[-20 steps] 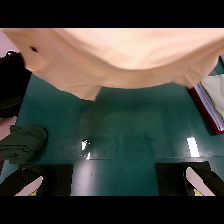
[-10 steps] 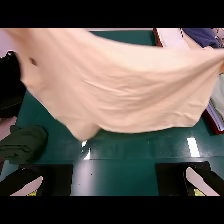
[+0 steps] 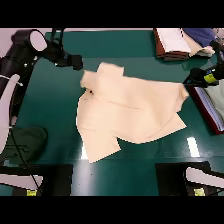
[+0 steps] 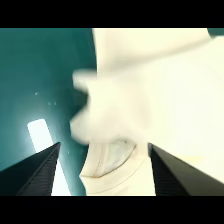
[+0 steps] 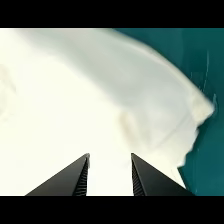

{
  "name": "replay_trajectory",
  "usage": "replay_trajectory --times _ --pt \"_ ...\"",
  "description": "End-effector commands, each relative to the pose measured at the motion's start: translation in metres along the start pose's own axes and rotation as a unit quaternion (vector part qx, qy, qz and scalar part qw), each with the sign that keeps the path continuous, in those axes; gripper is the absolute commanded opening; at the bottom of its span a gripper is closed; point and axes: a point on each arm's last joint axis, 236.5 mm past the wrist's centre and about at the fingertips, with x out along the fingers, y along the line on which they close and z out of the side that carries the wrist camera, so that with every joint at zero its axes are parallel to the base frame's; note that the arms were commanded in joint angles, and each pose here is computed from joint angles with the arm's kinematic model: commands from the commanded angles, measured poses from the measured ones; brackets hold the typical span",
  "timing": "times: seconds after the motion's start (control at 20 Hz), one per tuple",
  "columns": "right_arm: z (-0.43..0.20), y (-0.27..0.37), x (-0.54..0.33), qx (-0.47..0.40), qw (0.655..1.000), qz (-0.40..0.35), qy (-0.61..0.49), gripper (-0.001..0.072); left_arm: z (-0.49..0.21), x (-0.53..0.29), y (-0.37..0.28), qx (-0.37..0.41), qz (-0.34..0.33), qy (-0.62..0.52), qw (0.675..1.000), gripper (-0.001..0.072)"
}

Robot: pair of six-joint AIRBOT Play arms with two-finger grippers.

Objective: Fold the shirts.

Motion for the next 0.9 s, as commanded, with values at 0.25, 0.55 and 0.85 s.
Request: replay_trajectory --times 0.25,0.55,0.85 --pt "-0.007 0.028 -0.04 -0.063 0.997 0.014 -0.038 0.0315 -0.092 -0.023 0.056 -0.142 -0.034 0.121 0.982 0.0637" --pt "-0.043 0.046 -0.046 -0.06 0.995 0.04 -0.07 0.0311 -0.231 -0.004 0.039 -0.196 -0.044 0.204 0.958 0.0637" --pt "-0.047 0.051 -0.047 -0.058 0.994 0.051 -0.071 0.031 -0.285 0.02 -0.005 -0.254 -0.129 0.228 0.931 0.0637"
